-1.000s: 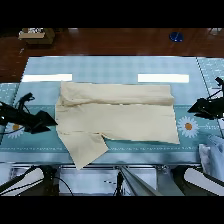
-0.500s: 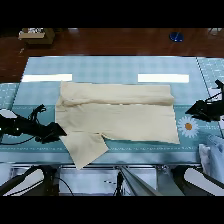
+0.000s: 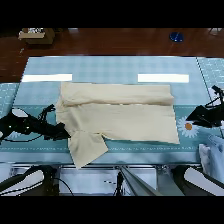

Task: Fold the shirts.

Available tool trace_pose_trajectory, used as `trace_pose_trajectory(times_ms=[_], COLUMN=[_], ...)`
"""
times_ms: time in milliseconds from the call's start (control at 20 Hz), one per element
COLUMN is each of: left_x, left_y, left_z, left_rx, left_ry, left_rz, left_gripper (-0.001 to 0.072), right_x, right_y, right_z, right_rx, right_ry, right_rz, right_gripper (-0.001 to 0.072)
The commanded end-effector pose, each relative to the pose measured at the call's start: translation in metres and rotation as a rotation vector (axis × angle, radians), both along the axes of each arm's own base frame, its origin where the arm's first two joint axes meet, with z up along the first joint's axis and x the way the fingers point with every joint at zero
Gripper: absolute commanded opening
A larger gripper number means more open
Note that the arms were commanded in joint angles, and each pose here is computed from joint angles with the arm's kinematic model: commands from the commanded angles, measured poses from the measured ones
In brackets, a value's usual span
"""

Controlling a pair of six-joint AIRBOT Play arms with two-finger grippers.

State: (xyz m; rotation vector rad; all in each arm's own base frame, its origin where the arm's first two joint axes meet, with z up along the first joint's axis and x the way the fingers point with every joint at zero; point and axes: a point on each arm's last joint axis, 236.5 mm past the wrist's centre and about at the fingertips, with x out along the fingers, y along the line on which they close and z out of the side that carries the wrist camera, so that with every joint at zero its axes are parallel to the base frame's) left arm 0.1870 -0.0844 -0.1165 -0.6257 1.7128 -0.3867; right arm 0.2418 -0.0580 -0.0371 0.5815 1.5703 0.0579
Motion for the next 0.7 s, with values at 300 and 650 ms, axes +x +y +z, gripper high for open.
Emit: trace_pose_trajectory(times_ms=[300, 650], left_x=[-0.002, -0.002], left_y=[0.012, 0.012], left_z=[0.002, 0.002], left_rx=[-0.022, -0.028], left_ry=[0.007, -0.004], left_rz=[0.027, 0.016], left_gripper=[0.0026, 0.0026], right_x=[-0.059, -0.063], right_y=[0.01, 0.046], right_z=[-0.047, -0.072], right_rx=[0.15, 0.134], right_ry=[0.104, 0.148], right_rz=[-0.191, -0.137], right_gripper=[0.0498, 0.0497])
